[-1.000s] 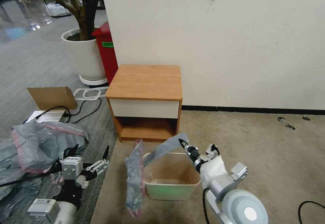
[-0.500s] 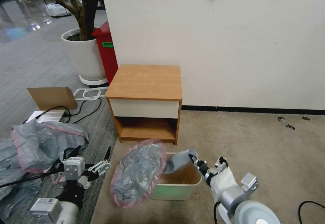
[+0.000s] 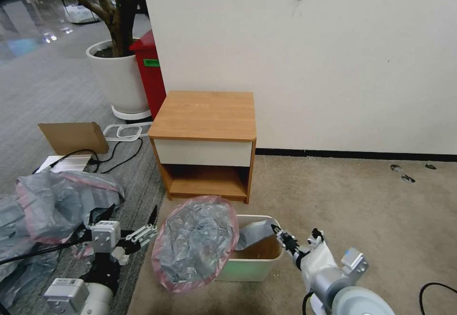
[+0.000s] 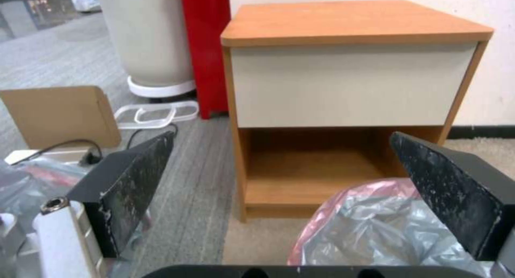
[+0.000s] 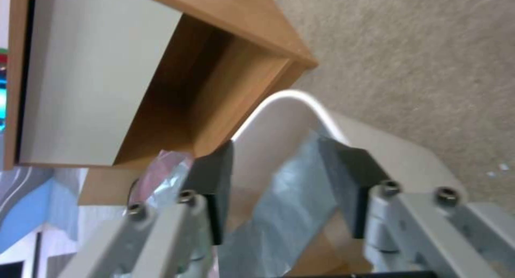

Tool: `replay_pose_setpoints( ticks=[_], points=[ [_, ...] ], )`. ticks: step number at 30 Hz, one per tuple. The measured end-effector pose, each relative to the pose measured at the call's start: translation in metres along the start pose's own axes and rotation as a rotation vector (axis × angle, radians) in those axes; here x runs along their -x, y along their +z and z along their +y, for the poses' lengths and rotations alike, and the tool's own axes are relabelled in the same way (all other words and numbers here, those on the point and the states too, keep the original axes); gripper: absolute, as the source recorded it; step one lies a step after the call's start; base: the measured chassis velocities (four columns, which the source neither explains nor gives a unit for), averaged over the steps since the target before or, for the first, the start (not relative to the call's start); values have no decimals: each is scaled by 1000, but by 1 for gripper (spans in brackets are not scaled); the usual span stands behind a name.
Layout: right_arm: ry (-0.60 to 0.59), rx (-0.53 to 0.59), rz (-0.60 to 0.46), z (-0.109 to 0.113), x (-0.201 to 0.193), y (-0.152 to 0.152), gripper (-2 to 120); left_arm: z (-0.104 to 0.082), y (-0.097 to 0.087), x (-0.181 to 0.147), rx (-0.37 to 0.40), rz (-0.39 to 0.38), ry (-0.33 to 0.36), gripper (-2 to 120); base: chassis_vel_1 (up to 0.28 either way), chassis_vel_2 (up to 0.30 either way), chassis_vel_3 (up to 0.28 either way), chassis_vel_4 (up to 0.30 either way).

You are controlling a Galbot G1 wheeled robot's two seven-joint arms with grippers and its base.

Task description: Pick up the garbage bag from the table and place it over the trash can.

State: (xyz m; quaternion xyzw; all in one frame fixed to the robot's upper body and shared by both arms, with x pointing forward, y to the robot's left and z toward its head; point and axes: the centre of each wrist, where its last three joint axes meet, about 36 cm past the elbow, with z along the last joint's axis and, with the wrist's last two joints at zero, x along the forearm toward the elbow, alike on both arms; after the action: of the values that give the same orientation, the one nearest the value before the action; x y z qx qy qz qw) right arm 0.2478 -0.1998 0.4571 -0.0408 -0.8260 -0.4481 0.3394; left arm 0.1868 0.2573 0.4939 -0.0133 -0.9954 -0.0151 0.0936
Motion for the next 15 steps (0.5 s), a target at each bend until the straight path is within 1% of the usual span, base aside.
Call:
replay_pose_setpoints(
  ticks=[1,2,3,4,5,6,7,11,12,14,15],
  points=[
    [7,0,-6,1,-3,-1,52,0,0,0,0,2,2,100,0,0,0,0],
    [12,0,-12,1,-6,-3,55,0,0,1,1,6,3,100,0,0,0,0],
    [12,0,-12,1,-6,-3,55,0,0,1,1,6,3,100,0,0,0,0],
    [14,1,-17,2,-8,-4,59,0,-1,1,1,9,4,100,0,0,0,0],
    [15,2,-26,3,-11,-6,65,-1,-1,2,1,15,7,100,0,0,0,0],
    [14,2,-32,3,-12,-7,69,-1,-1,3,1,22,10,100,0,0,0,0],
    [14,2,-32,3,-12,-7,69,-1,-1,3,1,22,10,100,0,0,0,0],
    [0,-9,-78,8,-20,-13,89,-8,-4,9,0,46,47,100,0,0,0,0],
    [0,-9,-78,8,-20,-13,89,-8,-4,9,0,46,47,100,0,0,0,0],
    [-10,-12,-97,11,-23,-15,96,-10,-4,14,5,63,58,100,0,0,0,0],
    [-14,-10,-104,13,-25,-16,99,-11,-1,18,7,82,61,100,0,0,0,0]
  ],
)
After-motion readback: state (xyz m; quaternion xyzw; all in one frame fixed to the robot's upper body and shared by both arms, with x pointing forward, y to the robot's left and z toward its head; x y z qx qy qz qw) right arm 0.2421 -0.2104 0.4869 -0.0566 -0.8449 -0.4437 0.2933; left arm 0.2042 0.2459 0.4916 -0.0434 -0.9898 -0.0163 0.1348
